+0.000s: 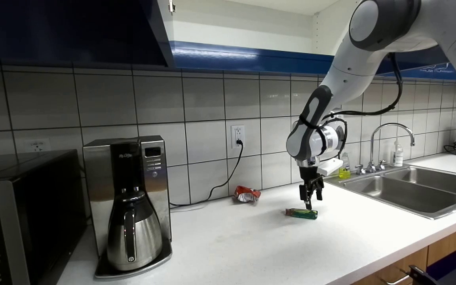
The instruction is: Put the green packet in the cabinet
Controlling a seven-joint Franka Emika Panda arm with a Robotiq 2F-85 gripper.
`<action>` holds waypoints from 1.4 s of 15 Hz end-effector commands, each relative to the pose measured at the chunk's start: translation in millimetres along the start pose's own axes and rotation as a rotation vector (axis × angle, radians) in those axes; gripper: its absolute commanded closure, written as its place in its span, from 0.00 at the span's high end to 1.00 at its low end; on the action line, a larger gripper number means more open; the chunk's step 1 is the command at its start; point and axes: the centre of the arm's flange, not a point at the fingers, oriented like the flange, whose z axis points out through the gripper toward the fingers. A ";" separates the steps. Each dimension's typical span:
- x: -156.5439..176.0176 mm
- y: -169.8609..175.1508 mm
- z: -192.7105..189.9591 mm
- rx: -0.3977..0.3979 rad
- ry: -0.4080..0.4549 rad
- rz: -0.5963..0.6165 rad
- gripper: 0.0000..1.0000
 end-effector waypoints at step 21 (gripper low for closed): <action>33.1 -7.2 27.6 -0.007 0.050 -0.283 1.00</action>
